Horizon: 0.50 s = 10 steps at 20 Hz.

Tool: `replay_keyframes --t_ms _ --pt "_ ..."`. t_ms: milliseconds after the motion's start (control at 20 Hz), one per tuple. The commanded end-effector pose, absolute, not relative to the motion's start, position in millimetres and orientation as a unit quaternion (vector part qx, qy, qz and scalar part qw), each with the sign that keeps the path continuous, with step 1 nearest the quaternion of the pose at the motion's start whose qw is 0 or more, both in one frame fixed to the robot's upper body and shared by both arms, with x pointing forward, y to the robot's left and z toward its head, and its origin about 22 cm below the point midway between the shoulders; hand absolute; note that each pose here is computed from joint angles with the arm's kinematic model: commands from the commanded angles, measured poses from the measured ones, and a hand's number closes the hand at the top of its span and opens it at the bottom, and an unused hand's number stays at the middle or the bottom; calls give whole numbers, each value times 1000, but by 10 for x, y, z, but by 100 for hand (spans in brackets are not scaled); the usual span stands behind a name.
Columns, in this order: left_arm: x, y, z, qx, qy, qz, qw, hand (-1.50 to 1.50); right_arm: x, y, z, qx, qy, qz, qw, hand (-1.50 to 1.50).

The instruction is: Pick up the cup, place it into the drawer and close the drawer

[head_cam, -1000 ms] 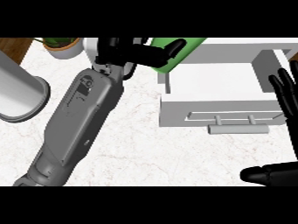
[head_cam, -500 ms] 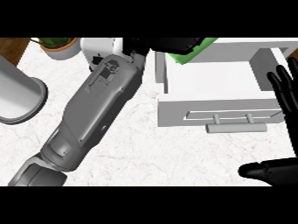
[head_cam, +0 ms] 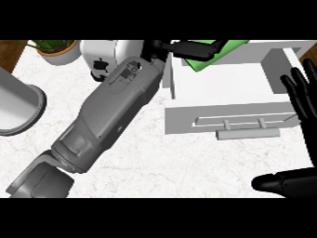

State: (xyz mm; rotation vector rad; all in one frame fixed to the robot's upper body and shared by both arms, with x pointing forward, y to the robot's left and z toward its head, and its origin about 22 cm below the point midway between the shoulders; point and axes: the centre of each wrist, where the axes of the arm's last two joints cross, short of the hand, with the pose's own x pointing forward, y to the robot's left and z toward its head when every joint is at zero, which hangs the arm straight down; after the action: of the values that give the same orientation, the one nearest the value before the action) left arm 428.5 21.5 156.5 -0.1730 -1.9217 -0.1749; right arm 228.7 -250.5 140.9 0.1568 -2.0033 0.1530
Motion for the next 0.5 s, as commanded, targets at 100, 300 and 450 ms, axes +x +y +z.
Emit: replay_keyframes --t_ms 100,300,450 --pt "4283 130 1469 -44 -816 -108 567 150 2404 -2450 1330 76 -840 71 533 -150" --pt "4365 197 1443 -37 -817 -111 565 150 2327 -2369 1356 83 -840 68 532 -150" --pt "4312 126 1401 -1 -804 -141 577 150 2292 -2478 1376 87 -835 81 538 -150"
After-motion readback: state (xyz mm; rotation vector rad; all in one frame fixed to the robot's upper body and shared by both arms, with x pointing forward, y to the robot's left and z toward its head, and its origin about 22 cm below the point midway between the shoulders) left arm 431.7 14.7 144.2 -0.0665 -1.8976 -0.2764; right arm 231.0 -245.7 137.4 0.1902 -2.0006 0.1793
